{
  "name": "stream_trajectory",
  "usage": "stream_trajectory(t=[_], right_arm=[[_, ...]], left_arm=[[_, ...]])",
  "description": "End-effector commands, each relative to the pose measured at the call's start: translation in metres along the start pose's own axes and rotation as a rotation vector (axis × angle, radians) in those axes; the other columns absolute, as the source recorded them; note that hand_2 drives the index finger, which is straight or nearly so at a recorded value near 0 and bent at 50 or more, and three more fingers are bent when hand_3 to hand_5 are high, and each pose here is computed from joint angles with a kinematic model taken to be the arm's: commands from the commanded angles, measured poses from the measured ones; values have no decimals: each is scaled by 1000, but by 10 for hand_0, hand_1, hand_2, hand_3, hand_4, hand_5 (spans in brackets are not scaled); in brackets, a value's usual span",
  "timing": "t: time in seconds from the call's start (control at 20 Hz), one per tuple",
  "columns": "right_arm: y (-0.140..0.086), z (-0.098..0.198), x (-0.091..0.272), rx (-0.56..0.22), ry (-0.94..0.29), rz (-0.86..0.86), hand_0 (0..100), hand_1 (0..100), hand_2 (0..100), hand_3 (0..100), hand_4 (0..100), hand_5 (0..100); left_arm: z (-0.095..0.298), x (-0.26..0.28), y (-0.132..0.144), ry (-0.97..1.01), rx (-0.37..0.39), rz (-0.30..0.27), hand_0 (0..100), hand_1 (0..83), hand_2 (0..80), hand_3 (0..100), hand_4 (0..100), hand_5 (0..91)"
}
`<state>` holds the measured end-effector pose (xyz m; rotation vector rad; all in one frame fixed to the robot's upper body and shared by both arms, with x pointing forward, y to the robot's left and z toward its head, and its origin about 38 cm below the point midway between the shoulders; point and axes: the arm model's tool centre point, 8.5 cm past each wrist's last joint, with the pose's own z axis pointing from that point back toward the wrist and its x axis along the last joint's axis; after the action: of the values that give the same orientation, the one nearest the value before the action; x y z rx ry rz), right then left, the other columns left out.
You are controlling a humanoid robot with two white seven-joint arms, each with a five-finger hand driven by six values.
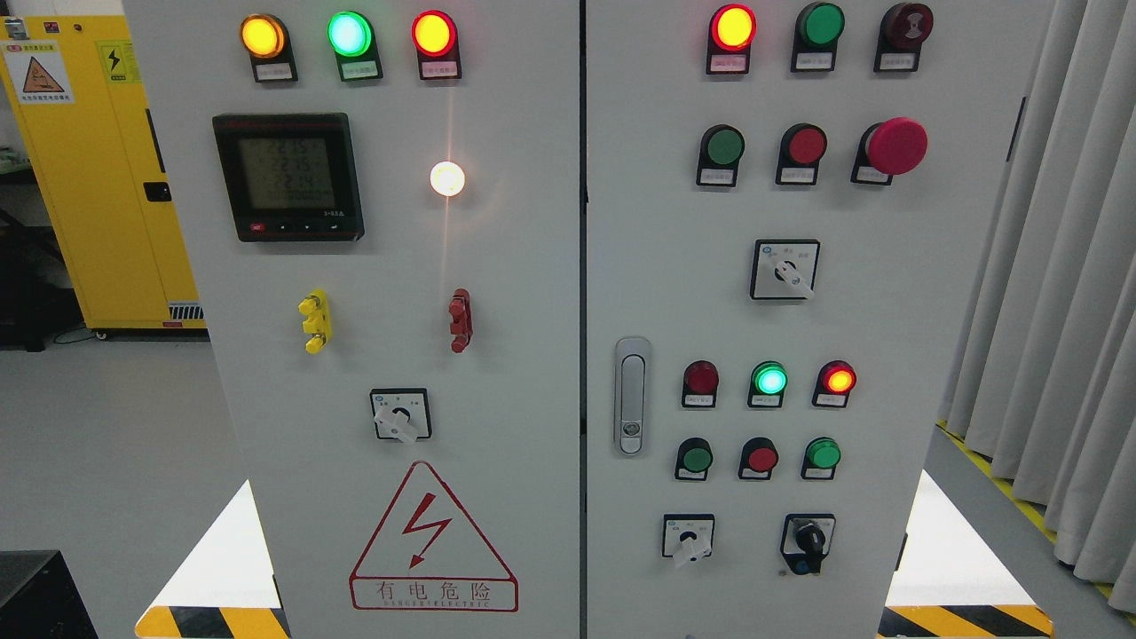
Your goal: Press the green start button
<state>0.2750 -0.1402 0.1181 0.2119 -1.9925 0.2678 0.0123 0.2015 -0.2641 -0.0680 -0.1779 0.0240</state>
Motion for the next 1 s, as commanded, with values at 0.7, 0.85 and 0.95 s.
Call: stream_trajectory(t=[0.7, 0.85, 0.95], right_arm=[[-24, -9, 2, -10, -11, 392, 282, 713, 0, 53, 133, 139], [-41, -20, 6, -12, -31, 661, 321, 817, 0, 523, 660, 657], [-49, -30, 5, 0, -39, 804, 382, 880, 0, 790, 886, 948]], left_arm=[[0, 0, 0, -1, 0, 0, 120, 556, 0, 0, 0, 0], [0, 0, 0, -1, 0, 0, 120, 556, 0, 0, 0, 0], [0, 0, 0, -1, 0, 0, 120, 556, 0, 0, 0, 0]])
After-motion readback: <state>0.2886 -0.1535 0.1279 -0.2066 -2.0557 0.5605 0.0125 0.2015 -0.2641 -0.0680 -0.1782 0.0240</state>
